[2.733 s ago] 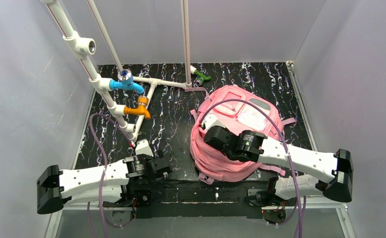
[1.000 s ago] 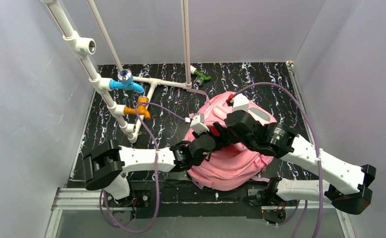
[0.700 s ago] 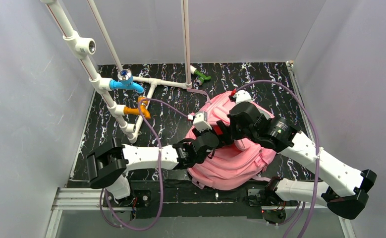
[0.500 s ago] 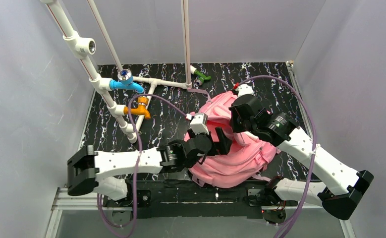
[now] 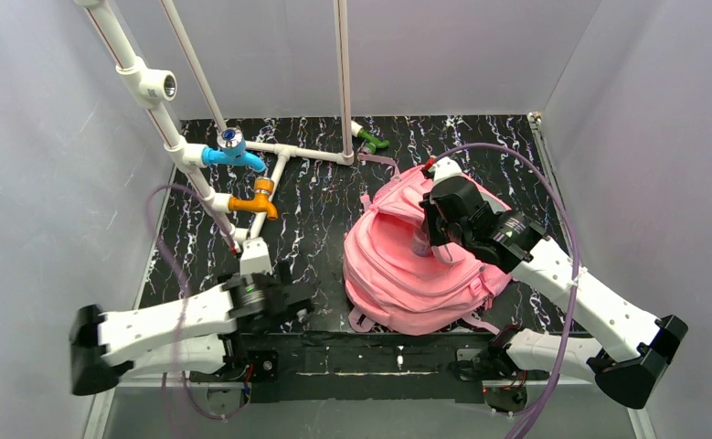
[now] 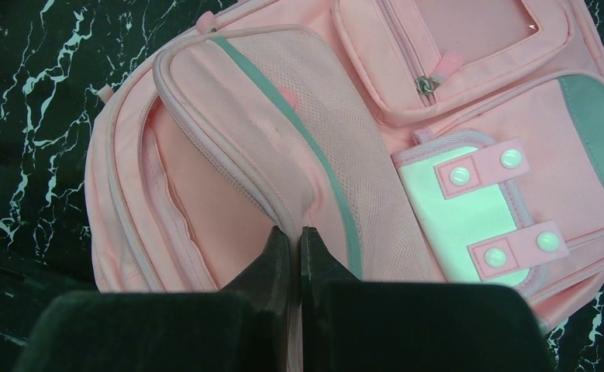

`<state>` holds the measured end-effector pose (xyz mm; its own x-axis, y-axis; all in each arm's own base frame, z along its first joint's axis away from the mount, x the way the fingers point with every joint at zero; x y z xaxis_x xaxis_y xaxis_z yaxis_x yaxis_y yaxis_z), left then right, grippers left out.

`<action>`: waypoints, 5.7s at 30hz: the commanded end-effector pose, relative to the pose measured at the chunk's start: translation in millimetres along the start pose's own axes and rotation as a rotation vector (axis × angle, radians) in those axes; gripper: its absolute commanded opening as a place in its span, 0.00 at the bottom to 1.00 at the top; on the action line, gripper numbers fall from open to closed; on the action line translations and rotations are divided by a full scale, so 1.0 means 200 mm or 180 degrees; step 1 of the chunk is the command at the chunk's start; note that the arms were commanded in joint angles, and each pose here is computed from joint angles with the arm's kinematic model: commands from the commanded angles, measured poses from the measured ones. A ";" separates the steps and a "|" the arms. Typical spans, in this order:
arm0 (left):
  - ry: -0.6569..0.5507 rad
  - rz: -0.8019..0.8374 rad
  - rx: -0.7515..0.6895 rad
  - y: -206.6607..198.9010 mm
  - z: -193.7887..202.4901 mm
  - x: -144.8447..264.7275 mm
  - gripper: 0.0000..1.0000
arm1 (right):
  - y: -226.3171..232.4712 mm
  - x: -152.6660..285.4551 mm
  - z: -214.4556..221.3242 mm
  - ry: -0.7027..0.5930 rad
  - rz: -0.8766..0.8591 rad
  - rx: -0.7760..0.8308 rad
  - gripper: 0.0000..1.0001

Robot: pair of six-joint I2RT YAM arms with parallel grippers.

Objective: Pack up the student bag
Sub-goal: Pick up the personal item from the center of the board, then place the personal item in the student bag, then zip the student bag at the center of the board.

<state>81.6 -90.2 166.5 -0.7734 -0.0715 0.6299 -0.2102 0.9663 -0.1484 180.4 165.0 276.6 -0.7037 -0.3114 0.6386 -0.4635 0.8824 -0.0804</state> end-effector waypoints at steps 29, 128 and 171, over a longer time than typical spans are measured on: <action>-0.0081 -0.0970 0.0936 0.07 0.02 -0.30 0.30 | -0.03 0.06 -0.03 -0.0020 -0.0021 -0.0003 0.01; 0.0732 0.1663 0.0850 -0.84 0.32 -0.28 0.36 | 0.43 -0.87 -0.13 0.1551 0.0146 0.1434 0.62; 0.0159 0.2112 0.1485 -0.73 0.05 -0.23 0.00 | 0.44 -0.25 0.30 -0.0154 -0.2649 0.3140 0.01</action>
<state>118.9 -241.5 140.4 -0.6725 0.6132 0.4144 0.0747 0.6133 -0.7863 163.3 253.0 189.2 -0.1314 -0.6751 0.7260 -0.9872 0.0221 -0.1580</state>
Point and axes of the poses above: each gripper's point midway between its finger pads, its own x axis back along the fingers, its own y axis along the line the jaws close on, z = x × y, the point moved 7 cm from there along x, back along the fingers, and after that the axes turned 10 degrees about x, right-handed, at the moved point
